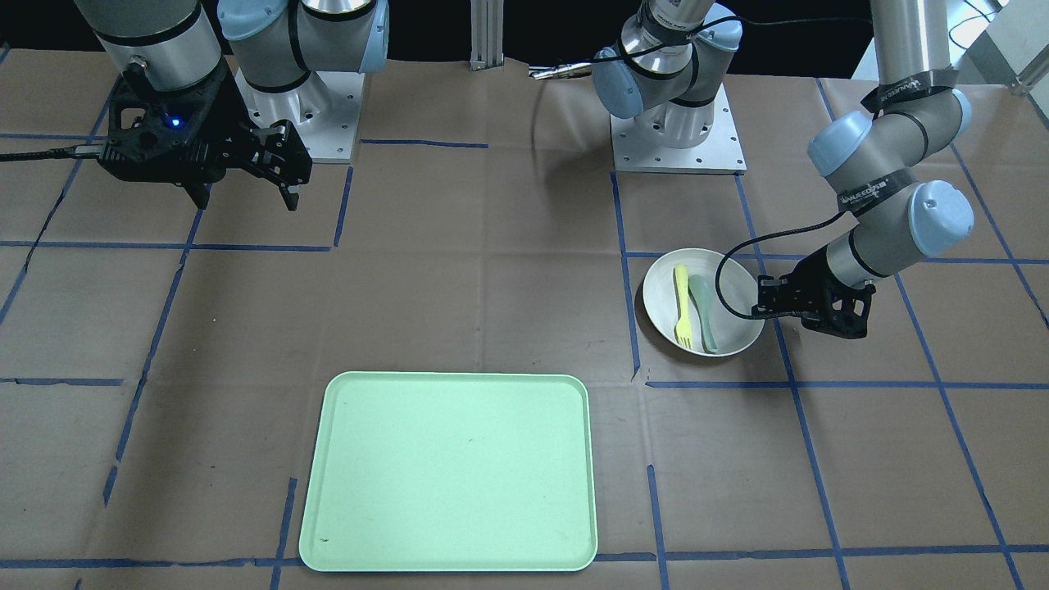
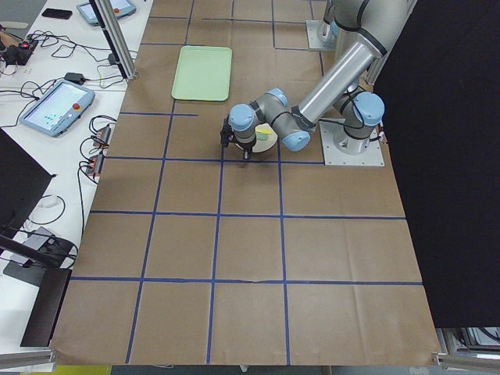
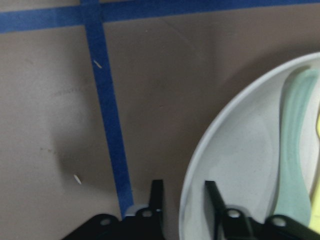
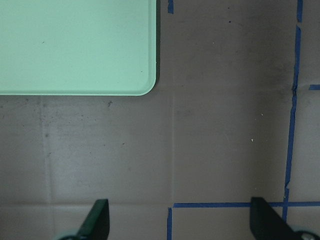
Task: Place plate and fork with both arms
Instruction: 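Slide the white plate with the left gripper onto the green tray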
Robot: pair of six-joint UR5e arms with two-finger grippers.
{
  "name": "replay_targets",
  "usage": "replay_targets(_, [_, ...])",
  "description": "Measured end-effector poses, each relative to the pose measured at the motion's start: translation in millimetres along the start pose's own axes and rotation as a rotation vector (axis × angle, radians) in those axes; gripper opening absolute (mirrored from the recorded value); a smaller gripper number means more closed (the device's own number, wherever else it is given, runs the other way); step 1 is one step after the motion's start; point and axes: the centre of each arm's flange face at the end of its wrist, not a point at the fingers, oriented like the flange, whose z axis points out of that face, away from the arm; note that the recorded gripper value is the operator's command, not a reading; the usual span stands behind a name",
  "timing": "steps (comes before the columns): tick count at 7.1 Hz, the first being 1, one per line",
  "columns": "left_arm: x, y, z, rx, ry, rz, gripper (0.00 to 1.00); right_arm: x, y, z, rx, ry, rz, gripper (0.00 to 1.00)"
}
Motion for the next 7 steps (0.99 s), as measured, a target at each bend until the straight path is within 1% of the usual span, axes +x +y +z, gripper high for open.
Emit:
replay_targets(2, [2, -2, -6, 0.016, -0.004, 0.0, 0.0, 0, 0, 0, 0.0, 0.0, 0.0, 1.0])
replay_targets(3, [6, -6, -13, 0.046, 0.01, -0.007, 0.0, 0, 0, 0, 0.0, 0.0, 0.001, 1.0])
replay_targets(4, [16, -15, -15, 0.08, 0.045, -0.039, 0.0, 0, 0, 0, 0.0, 0.0, 0.001, 1.0])
replay_targets(5, [38, -29, -19, 0.106, 0.071, -0.072, 0.0, 0, 0, 0, 0.0, 0.0, 0.001, 1.0])
replay_targets(7, [121, -77, -35, 0.138, 0.078, -0.099, 0.0, 0, 0, 0, -0.001, 0.0, 0.001, 1.0])
